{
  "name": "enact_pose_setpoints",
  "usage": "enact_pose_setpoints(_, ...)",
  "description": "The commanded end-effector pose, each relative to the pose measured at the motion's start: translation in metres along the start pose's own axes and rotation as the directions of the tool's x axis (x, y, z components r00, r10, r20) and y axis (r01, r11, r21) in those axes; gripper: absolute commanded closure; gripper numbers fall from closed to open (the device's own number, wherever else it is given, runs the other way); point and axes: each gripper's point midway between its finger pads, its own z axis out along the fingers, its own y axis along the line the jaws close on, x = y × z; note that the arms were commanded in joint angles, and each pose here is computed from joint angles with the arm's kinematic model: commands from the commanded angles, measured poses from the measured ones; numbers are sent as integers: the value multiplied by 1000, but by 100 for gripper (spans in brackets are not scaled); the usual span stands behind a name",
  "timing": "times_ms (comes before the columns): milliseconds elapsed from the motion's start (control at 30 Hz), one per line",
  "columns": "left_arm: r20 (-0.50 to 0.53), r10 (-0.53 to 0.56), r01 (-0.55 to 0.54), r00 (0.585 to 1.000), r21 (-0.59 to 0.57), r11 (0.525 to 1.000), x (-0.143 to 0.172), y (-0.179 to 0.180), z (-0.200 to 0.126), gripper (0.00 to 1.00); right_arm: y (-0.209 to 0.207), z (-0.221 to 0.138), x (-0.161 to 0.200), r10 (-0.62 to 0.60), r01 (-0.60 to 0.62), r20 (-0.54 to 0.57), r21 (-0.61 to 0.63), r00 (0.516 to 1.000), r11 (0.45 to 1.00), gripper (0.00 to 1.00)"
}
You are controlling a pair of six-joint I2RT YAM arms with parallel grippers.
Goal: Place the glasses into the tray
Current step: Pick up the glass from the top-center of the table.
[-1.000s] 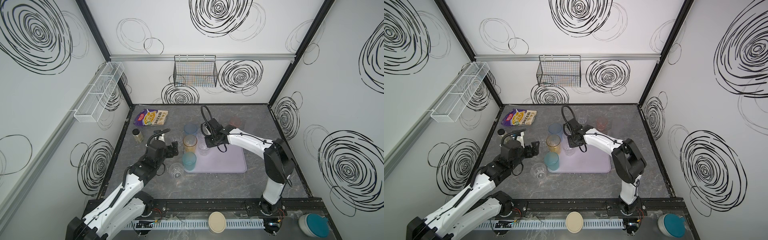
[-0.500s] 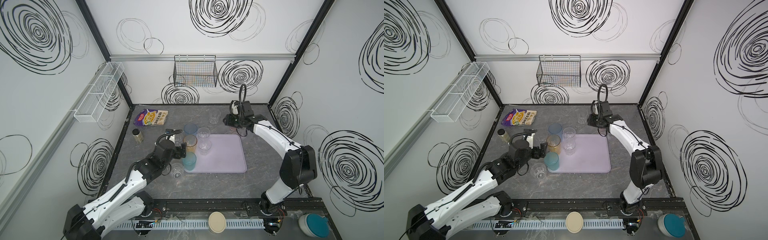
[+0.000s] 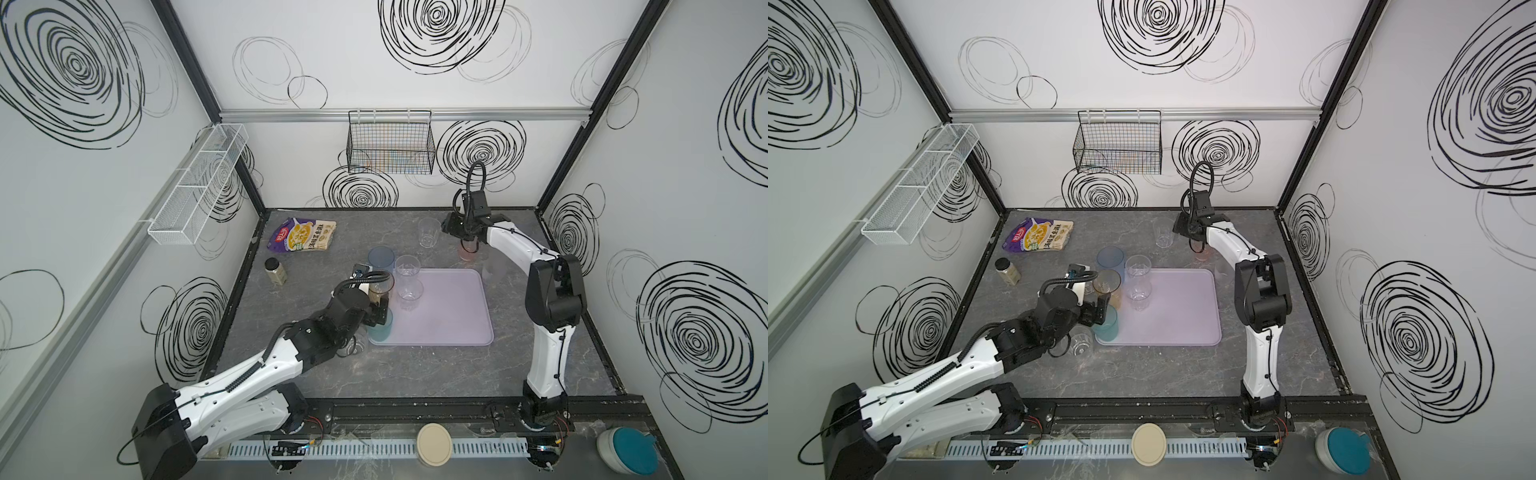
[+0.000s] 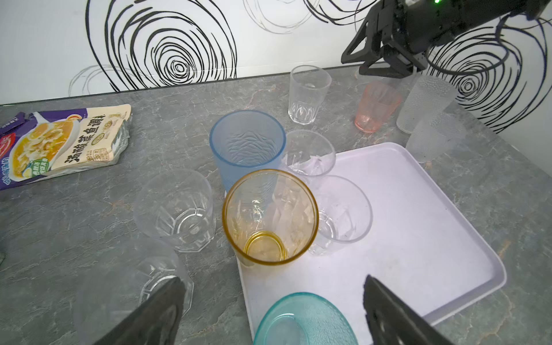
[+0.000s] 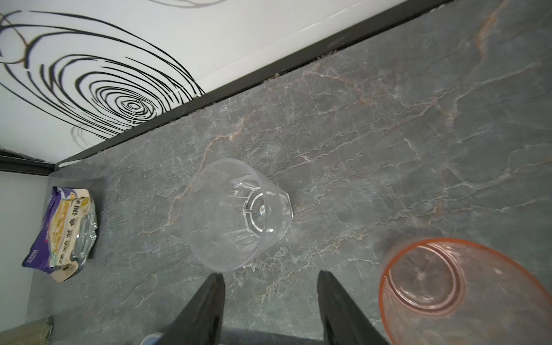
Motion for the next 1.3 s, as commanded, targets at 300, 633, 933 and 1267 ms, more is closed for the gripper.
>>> enact_pose_setpoints(300, 49, -2, 5, 999, -44, 999, -7, 12, 1, 4, -8, 46, 2, -15, 17, -44, 36, 999, 999, 48)
enact_pose_setpoints(633, 51, -13, 17, 999, -78, 997, -3, 21, 2, 4, -11, 58, 5, -57, 62, -52, 94, 997, 994, 67)
enact_pose_setpoints(933, 58, -40, 44, 998, -74, 996, -3, 26, 0, 4, 2, 36, 5, -83, 84, -7, 121, 996, 989, 86)
enact_pose_setpoints(1267, 76, -49, 56, 996, -98, 994, -4, 33, -4, 4, 32, -12, -3, -121, 117, 51, 78, 991, 990, 91)
